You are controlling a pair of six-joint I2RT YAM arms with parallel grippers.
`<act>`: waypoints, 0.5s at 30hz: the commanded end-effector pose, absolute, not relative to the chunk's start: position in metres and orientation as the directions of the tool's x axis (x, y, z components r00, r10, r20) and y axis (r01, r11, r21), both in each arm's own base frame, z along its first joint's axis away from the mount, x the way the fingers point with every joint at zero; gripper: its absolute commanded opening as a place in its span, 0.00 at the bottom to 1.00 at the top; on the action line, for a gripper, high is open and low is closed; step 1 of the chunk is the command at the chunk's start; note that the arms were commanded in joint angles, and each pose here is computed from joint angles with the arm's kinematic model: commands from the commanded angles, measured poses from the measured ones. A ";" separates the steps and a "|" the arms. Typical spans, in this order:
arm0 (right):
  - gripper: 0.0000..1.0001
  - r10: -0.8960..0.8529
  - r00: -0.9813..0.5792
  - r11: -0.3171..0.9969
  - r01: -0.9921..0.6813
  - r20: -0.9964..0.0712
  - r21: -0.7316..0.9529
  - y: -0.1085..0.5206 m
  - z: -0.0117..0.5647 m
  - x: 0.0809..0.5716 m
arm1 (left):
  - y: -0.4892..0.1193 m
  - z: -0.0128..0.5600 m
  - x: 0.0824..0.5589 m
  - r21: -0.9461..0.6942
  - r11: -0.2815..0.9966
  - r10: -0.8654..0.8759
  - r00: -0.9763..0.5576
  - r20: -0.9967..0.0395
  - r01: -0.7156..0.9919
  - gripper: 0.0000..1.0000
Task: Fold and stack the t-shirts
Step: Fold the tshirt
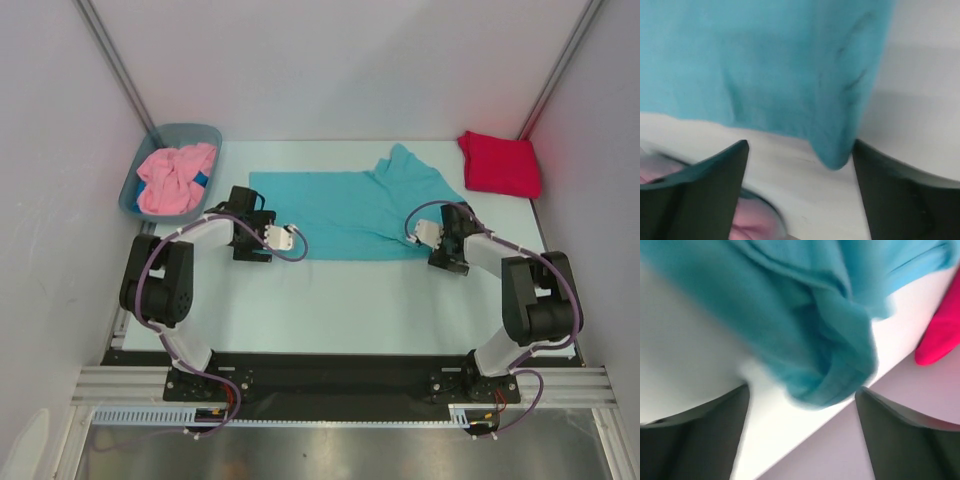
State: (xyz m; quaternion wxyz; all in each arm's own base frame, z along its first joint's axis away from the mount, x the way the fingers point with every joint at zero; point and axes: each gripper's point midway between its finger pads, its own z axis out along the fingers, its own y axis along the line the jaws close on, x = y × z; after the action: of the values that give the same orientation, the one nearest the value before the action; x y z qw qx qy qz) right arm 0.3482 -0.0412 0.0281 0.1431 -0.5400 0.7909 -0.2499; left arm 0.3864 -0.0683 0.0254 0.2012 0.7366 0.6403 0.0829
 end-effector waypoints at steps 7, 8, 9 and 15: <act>1.00 -0.917 -0.376 0.398 -0.845 -0.131 -0.358 0.003 0.063 0.321 | -0.060 0.074 0.385 0.421 -0.056 0.974 0.142 -0.174 0.905 1.00; 1.00 -0.900 -0.390 0.434 -0.846 -0.194 -0.310 0.018 0.071 0.321 | -0.061 0.083 0.389 0.437 -0.032 0.973 0.128 -0.192 0.899 1.00; 1.00 -0.850 -0.443 0.519 -0.793 -0.284 -0.319 0.031 0.095 0.339 | -0.065 0.100 0.400 0.476 0.000 0.966 0.123 -0.228 0.880 1.00; 0.95 -0.629 -0.601 0.751 -0.633 -0.494 -0.187 0.077 0.129 0.407 | -0.080 0.144 0.450 0.558 0.335 0.903 -0.088 -0.422 0.759 1.00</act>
State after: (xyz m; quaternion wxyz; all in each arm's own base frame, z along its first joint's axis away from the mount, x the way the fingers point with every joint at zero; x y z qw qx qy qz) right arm 0.4015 0.0479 0.1307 0.2710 -0.4334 0.8566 -0.0705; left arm 0.4226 -0.0657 0.0979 0.2755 0.6459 0.7056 0.0947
